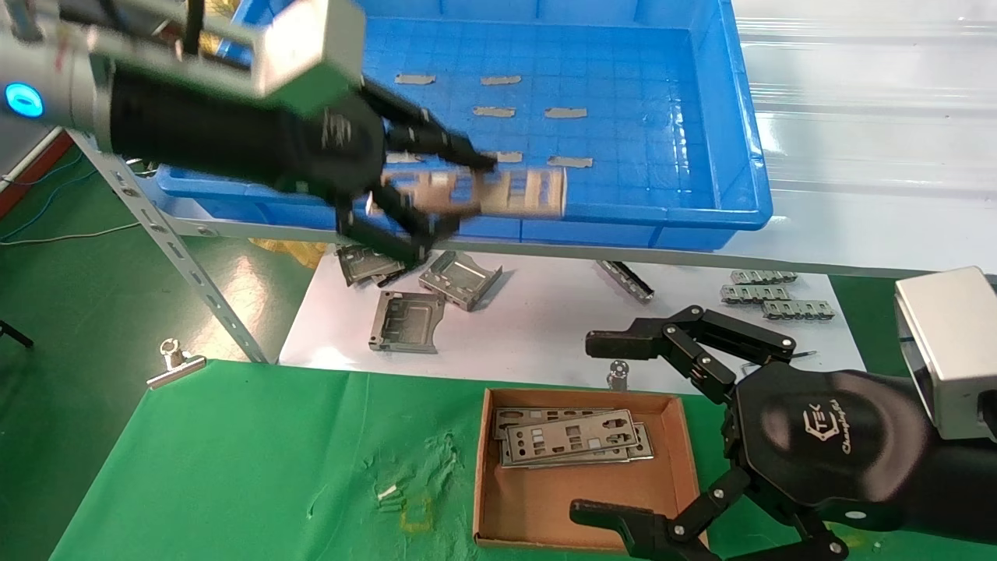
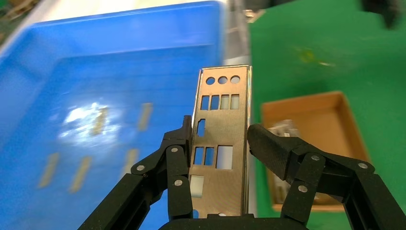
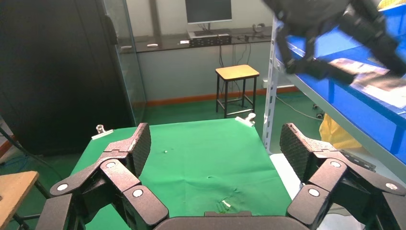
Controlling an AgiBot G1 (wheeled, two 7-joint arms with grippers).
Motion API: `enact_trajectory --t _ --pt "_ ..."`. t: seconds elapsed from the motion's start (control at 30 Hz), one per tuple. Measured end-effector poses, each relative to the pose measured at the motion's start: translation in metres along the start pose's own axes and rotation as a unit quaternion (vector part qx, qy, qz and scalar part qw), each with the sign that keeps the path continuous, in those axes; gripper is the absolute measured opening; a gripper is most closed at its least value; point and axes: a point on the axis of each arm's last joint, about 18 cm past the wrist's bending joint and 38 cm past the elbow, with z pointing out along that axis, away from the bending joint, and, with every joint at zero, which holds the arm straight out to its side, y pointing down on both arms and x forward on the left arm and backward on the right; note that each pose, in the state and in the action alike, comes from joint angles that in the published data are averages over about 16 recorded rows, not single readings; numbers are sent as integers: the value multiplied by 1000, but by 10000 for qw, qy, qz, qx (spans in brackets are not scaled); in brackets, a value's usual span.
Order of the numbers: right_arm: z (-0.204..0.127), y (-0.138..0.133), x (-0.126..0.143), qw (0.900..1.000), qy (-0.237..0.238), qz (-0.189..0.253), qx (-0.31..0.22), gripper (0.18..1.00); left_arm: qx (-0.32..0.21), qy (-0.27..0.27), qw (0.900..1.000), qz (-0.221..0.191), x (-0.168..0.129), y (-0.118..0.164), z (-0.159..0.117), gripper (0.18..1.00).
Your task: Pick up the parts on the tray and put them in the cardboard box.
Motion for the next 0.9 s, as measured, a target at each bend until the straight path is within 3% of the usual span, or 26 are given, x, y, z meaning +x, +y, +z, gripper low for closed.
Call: enact_trajectory --t 0.2,0.4,0.73,0.9 --pt "0 0 0 10000 0 0 0 1001 110 532 9985 53 37 9 11 417" --pt "0 0 0 10000 0 0 0 1001 216 1009 9940 -351 71 27 35 416" --pt "0 0 0 10000 0 0 0 1001 16 1202 9840 -1316 95 75 113 416" --pt "0 0 0 10000 0 0 0 1001 -174 1144 9804 -1597 108 97 154 416"
